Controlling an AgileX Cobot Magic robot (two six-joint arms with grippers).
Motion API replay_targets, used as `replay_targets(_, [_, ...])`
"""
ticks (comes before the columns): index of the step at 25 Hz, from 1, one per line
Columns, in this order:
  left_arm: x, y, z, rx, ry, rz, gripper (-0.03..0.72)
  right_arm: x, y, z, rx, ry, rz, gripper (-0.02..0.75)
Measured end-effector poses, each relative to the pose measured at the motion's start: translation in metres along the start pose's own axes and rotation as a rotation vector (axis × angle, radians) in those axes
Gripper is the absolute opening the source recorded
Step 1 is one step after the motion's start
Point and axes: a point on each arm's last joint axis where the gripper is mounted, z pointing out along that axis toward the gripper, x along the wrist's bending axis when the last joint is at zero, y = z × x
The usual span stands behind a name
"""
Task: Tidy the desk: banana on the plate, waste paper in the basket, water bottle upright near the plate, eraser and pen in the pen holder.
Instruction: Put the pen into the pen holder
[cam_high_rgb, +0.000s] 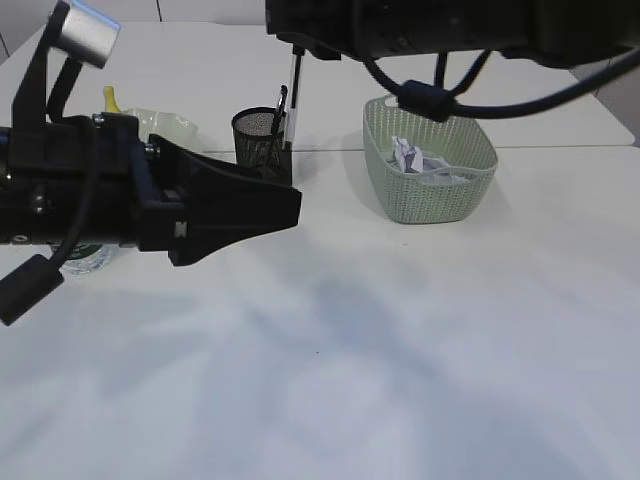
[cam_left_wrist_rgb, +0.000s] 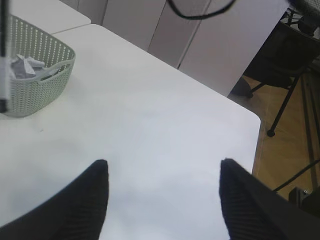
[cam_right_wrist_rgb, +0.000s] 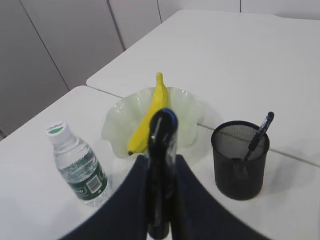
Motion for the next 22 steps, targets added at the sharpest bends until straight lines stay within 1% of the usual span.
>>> replay_targets(3, [0.000, 0.000, 0.000, 0.000, 0.002, 0.000, 0.496, -0.008, 0.003, 0.030, -0.009, -0.005, -0.001, 0.053])
replay_targets(7, [0.000, 0.000, 0.000, 0.000, 0.002, 0.000, 0.496, -0.025, 0.002, 0.060, -0.017, -0.027, 0.003, 0.053])
replay_targets(16, [0.001, 0.000, 0.000, 0.001, 0.008, 0.000, 0.496, -0.070, -0.004, 0.095, -0.034, -0.091, 0.034, 0.053])
replay_targets(22, [0.002, 0.000, 0.000, 0.003, 0.026, 0.000, 0.496, -0.084, -0.006, 0.123, -0.067, -0.097, 0.035, 0.053])
